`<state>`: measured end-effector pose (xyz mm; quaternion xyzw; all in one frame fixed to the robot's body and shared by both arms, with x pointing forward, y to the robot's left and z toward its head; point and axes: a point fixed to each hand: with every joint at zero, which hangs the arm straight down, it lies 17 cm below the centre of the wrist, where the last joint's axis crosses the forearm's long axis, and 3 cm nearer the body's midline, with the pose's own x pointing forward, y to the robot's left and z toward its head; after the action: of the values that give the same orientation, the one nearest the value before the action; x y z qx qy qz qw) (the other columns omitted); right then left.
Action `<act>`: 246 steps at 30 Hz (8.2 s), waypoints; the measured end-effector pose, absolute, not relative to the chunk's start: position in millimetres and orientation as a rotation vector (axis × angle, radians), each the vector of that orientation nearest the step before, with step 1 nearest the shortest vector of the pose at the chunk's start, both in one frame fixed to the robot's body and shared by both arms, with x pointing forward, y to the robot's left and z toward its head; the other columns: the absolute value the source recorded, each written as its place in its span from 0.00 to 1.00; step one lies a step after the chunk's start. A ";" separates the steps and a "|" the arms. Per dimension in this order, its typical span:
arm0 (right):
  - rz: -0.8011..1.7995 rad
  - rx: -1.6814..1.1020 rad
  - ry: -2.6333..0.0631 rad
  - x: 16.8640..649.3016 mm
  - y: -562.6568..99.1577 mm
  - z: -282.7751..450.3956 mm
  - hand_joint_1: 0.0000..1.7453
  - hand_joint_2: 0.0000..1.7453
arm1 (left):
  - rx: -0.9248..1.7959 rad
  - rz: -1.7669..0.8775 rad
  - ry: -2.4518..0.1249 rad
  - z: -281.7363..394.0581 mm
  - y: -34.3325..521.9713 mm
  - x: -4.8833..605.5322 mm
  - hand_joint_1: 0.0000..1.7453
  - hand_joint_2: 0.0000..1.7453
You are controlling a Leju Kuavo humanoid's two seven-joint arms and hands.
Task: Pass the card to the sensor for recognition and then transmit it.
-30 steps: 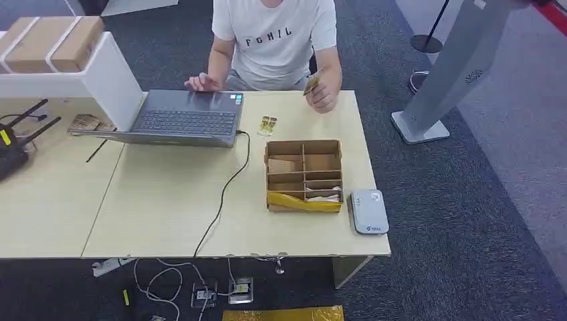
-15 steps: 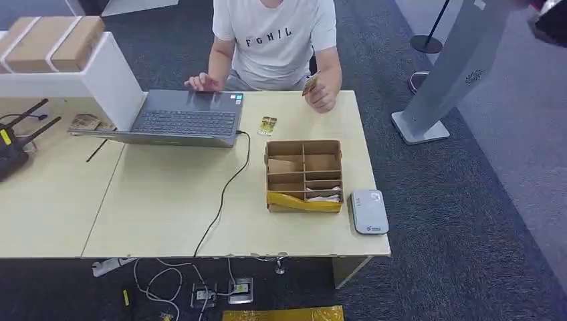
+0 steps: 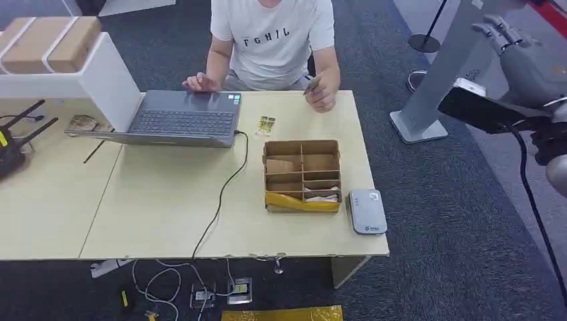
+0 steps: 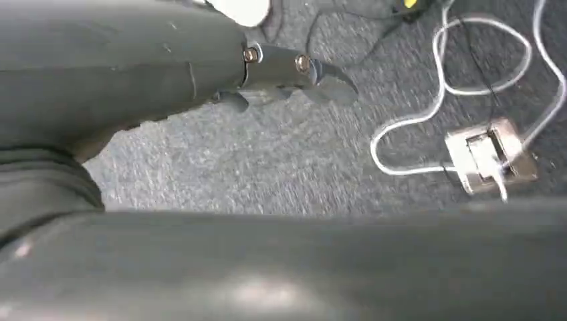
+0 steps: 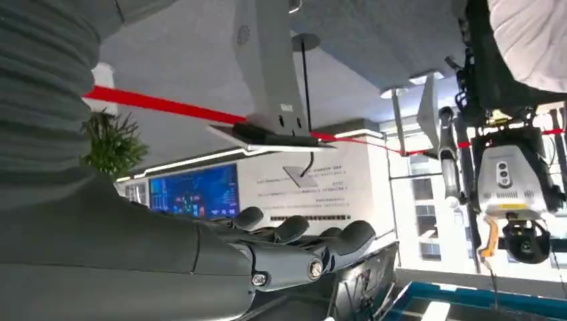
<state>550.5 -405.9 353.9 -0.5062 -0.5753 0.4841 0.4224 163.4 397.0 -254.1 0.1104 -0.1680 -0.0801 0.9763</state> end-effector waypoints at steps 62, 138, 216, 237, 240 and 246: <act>1.074 -0.931 -1.439 562.3 -384.5 202.2 1.00 1.00 | 0.180 -0.010 -0.435 -255.6 383.5 150.5 0.00 0.00; 0.986 -0.585 -1.234 499.3 -326.2 7.6 1.00 1.00 | 0.224 0.022 -0.384 -258.5 398.1 137.2 0.00 0.00; 1.063 -0.787 -1.476 514.5 -251.8 172.5 0.00 1.00 | 0.190 0.025 -0.345 -264.7 373.2 128.5 0.00 0.00; 1.246 -0.843 -1.498 457.6 -209.3 108.8 0.00 1.00 | 0.221 0.037 -0.355 -264.0 376.1 131.9 0.00 0.00; 1.238 -0.808 -1.484 454.1 -204.9 100.0 0.00 1.00 | 0.222 0.037 -0.351 -264.2 376.1 131.4 0.00 0.00; 1.226 -0.770 -1.489 452.0 -190.7 93.4 0.00 1.00 | 0.219 0.035 -0.349 -264.4 375.6 131.2 0.00 0.00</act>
<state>452.0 -190.7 93.4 -0.3196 -0.6177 0.5086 0.5075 131.2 375.6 -264.4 0.1089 -0.1731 0.0174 0.9787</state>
